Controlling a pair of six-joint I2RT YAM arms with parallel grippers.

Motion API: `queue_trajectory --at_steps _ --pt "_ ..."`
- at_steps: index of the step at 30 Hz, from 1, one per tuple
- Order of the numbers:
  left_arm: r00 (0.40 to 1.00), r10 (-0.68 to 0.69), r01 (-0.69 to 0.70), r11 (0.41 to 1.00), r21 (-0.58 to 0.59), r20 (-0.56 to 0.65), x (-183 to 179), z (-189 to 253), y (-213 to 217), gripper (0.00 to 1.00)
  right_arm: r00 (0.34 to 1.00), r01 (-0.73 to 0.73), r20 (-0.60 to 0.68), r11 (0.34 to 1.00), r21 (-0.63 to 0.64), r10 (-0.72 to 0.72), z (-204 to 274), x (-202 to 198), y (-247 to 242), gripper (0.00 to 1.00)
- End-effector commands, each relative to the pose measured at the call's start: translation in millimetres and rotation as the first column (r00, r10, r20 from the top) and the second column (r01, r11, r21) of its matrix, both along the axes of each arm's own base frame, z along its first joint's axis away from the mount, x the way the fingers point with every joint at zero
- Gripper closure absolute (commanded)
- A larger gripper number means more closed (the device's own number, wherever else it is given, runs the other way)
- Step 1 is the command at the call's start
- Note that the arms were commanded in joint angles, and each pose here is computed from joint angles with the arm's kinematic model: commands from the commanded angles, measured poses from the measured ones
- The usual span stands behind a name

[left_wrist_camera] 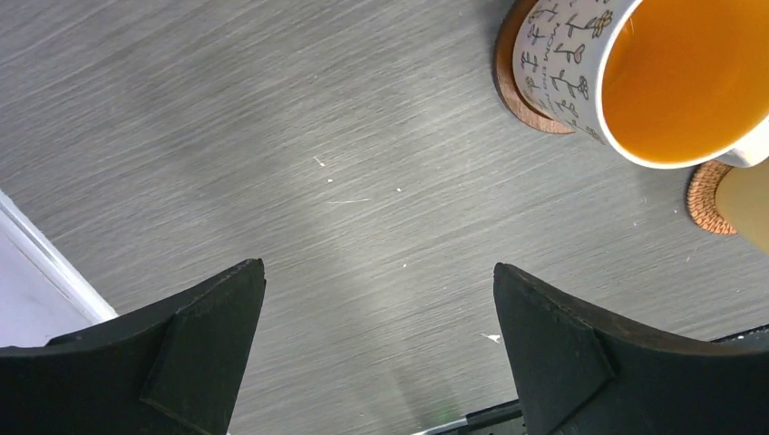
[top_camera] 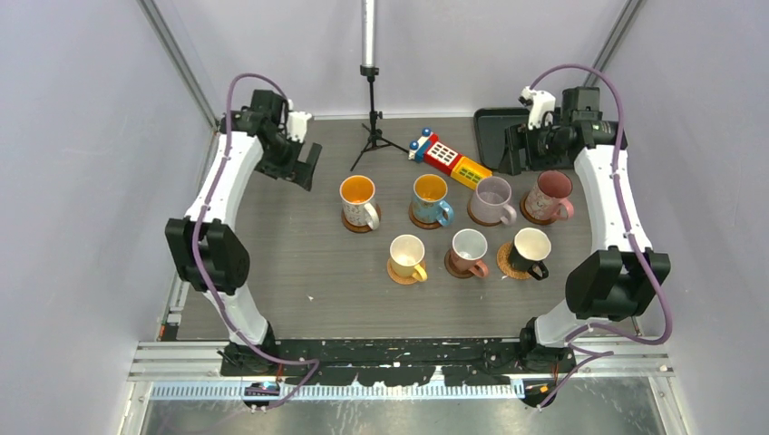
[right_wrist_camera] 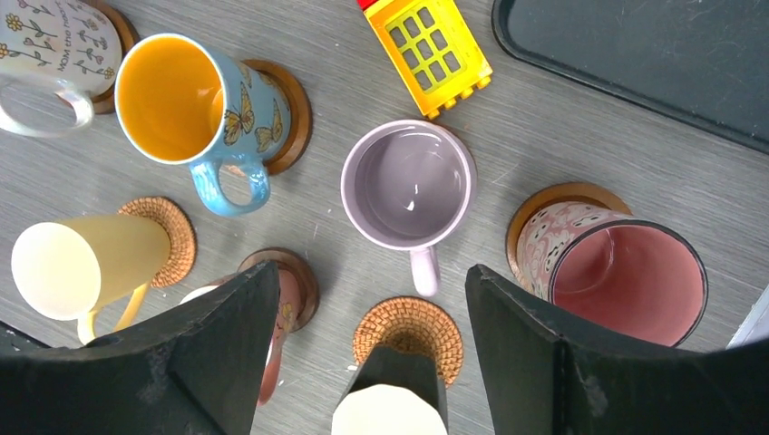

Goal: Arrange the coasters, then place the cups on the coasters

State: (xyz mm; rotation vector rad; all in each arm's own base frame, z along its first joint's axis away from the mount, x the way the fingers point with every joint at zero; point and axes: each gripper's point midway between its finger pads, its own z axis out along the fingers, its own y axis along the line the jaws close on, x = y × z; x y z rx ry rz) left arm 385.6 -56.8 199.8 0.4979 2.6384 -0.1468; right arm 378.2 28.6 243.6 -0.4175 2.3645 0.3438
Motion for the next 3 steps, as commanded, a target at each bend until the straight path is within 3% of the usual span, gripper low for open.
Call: queue_trajectory --at_steps 1,3 --pt "0.993 0.003 -0.004 1.000 0.009 0.116 6.0 22.4 -1.0 0.01 0.999 0.020 0.050 1.000 0.000 -0.020 10.1 4.6 -0.2 0.20" --pt "0.993 -0.004 0.002 1.000 0.016 0.121 6.5 22.8 -3.2 0.00 0.999 0.019 0.050 1.000 0.001 -0.019 9.9 4.4 0.4 0.20"
